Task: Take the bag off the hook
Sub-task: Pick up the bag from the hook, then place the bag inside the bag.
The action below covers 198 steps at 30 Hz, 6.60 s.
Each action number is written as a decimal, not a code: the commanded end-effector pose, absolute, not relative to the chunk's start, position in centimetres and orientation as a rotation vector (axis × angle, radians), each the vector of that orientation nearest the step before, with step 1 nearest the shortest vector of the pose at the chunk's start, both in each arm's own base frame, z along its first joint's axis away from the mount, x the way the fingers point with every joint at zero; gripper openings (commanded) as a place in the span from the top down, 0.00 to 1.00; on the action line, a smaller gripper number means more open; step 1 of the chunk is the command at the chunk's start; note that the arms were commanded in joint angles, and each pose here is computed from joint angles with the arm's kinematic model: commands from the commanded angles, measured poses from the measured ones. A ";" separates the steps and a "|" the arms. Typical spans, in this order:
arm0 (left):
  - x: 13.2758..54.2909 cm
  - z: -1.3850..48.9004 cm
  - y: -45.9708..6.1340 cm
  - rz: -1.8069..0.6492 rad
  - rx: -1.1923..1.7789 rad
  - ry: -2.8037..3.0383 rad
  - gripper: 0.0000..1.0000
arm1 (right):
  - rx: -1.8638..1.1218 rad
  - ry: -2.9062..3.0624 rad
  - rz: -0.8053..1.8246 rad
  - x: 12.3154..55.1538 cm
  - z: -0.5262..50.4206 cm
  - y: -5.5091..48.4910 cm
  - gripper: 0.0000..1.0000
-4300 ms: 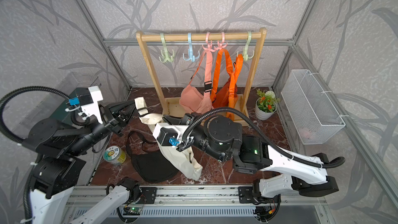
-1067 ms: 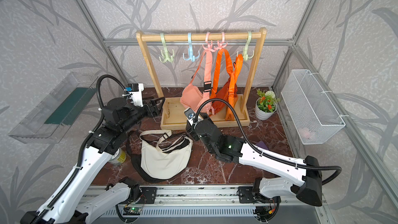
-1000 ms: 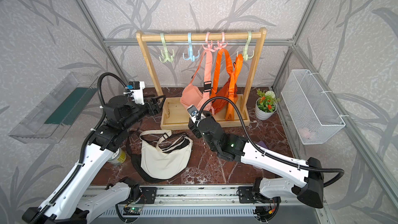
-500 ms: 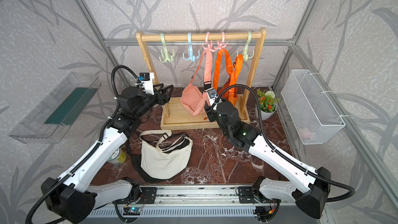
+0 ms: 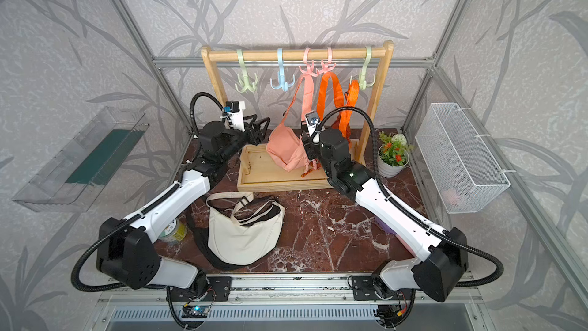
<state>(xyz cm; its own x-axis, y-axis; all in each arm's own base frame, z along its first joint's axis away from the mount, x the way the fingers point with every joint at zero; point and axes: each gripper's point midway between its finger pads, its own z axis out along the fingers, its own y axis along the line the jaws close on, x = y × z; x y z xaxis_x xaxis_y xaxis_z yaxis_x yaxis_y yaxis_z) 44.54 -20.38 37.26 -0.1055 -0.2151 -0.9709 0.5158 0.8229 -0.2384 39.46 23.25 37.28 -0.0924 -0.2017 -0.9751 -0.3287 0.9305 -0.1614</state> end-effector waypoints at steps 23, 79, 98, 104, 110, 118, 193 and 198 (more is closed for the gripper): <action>49.3 39.3 -25.1 -0.601 0.354 1.323 0.38 | -0.293 1.534 0.088 46.6 42.2 24.7 0.46; 54.0 37.2 -26.9 -0.551 0.325 1.298 1.00 | -0.265 1.582 0.335 48.5 37.5 24.1 0.93; 51.1 39.5 -25.3 -0.635 0.224 1.276 1.00 | -0.226 1.535 0.387 46.1 41.6 23.0 1.00; 48.5 40.8 -25.9 -0.686 0.234 1.262 1.00 | -0.216 1.533 0.438 44.3 43.3 22.5 1.00; 46.8 41.7 -26.6 -0.737 0.236 1.252 1.00 | -0.215 1.529 0.458 42.8 44.6 22.1 1.00; 44.9 43.9 -27.4 -0.805 0.258 1.231 1.00 | -0.201 1.505 0.467 40.8 47.2 21.0 1.00; 17.5 46.6 -13.2 -0.675 0.371 1.434 1.00 | -0.780 1.413 0.653 17.9 47.0 33.3 1.00; 16.6 44.9 -13.0 -0.715 0.358 1.484 1.00 | -0.797 1.431 0.657 17.1 46.1 32.8 1.00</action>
<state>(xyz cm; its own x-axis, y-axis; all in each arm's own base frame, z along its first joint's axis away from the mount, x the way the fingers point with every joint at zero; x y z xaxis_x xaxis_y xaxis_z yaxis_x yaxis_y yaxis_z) 16.91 -13.07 46.07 -0.0120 -0.2087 -0.9779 0.6353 0.7537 -0.1687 17.93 33.80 44.48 0.0300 -0.1273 -0.9914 -0.7979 0.5943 -0.1005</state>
